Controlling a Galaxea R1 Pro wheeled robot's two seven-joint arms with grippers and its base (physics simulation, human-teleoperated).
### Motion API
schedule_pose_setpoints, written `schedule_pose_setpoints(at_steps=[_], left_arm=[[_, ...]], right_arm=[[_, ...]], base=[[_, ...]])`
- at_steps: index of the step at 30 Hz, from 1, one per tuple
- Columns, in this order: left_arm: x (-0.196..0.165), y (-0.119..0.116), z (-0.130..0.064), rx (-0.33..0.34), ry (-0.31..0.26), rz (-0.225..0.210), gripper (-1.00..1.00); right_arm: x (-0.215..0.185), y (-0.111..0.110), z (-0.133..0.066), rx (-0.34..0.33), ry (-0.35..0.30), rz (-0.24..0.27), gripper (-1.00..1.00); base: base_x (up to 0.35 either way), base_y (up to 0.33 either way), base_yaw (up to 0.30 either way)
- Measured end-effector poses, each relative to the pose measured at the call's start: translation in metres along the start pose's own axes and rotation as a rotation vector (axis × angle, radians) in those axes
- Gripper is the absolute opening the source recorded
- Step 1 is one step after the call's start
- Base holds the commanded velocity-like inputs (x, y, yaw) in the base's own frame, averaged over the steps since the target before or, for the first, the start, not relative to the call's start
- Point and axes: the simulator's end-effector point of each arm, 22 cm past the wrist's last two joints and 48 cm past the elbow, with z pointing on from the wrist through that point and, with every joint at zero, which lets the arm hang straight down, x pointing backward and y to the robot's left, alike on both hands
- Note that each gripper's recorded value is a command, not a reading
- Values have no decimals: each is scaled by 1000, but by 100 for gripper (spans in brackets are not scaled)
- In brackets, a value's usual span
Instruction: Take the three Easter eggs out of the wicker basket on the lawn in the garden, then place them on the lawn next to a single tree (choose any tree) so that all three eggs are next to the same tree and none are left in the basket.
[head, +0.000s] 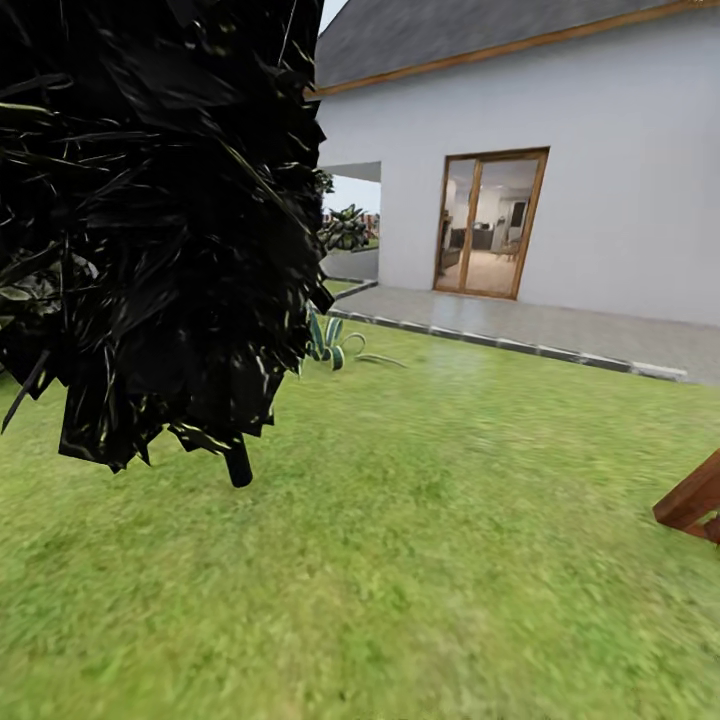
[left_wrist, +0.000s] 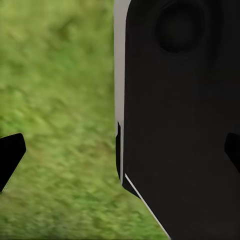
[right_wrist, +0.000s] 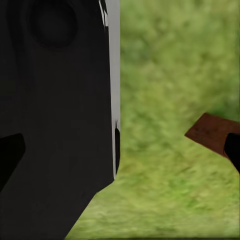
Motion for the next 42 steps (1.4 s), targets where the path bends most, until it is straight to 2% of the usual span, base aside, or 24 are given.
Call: schedule_pose_setpoints(at_steps=[11, 28, 42], left_arm=[[5, 0, 0, 1, 13, 1, 100], [6, 0, 0, 0, 16, -1, 100], [11, 0, 0, -1, 30, -1, 100]], right_arm=[[5, 0, 0, 0, 13, -2, 100], [6, 0, 0, 1, 14, -22, 100], [11, 0, 0, 1, 29, -12, 100]], base=[[30, 0, -202], [319, 0, -10], [335, 0, -203]])
